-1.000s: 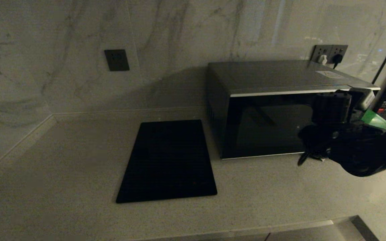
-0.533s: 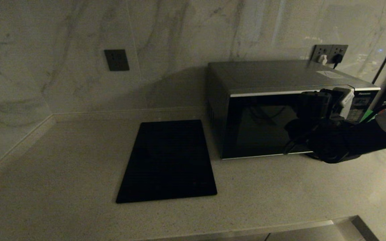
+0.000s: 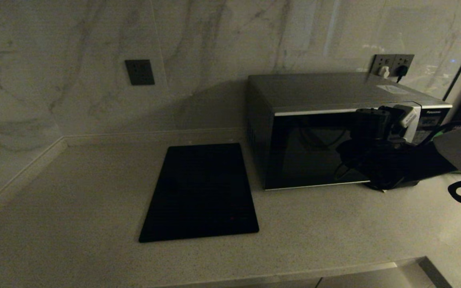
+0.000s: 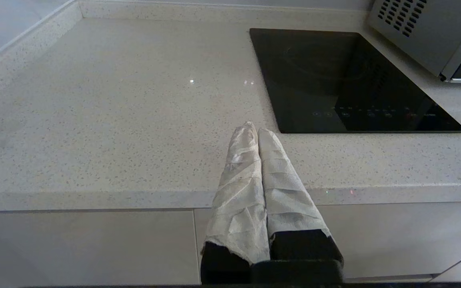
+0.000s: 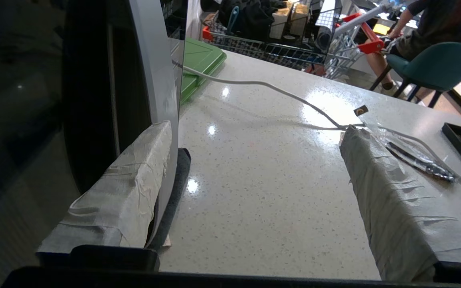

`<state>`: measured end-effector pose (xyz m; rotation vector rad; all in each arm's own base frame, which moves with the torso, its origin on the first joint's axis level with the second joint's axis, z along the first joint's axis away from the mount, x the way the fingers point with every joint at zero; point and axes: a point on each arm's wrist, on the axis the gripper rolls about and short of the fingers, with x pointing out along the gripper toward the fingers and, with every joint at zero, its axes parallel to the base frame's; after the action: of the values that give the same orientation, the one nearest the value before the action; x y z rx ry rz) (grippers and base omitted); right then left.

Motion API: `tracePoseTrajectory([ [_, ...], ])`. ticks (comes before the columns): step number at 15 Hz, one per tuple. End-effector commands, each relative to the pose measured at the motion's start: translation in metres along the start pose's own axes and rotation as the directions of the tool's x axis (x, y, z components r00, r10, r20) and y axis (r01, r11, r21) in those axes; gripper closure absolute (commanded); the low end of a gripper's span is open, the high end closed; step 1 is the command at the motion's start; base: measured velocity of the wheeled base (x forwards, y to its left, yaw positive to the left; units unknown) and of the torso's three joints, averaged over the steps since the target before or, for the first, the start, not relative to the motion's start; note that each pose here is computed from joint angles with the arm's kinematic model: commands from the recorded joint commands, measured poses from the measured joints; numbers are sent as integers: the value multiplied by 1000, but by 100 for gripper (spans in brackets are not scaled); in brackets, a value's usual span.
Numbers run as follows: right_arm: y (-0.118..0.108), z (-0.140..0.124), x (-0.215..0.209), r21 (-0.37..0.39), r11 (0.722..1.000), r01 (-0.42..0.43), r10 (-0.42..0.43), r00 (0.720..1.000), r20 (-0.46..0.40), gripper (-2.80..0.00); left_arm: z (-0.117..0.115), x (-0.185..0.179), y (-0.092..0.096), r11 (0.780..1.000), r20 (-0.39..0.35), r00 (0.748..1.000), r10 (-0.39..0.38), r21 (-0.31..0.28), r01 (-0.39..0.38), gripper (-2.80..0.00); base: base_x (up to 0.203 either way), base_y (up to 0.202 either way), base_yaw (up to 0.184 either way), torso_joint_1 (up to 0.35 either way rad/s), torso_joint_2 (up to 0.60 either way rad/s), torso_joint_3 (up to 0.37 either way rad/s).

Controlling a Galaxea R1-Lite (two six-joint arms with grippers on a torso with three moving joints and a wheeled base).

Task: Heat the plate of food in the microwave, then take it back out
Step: Open the microwave oven

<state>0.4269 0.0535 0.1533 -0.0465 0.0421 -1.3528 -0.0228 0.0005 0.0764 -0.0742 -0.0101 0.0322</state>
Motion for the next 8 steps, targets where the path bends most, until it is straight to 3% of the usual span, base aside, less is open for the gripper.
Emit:
tracePoseTrajectory([
  [1, 4, 1, -2, 15, 1000, -4, 4, 1000, 1, -280, 0, 0, 0, 1000, -1, 1000, 1, -1, -1, 0, 0, 0, 0, 0, 0, 0],
  [8, 3, 0, -18, 19, 999, -41, 41, 999, 4, -280, 0, 0, 0, 1000, -1, 1000, 1, -1, -1, 0, 0, 0, 0, 0, 0, 0],
])
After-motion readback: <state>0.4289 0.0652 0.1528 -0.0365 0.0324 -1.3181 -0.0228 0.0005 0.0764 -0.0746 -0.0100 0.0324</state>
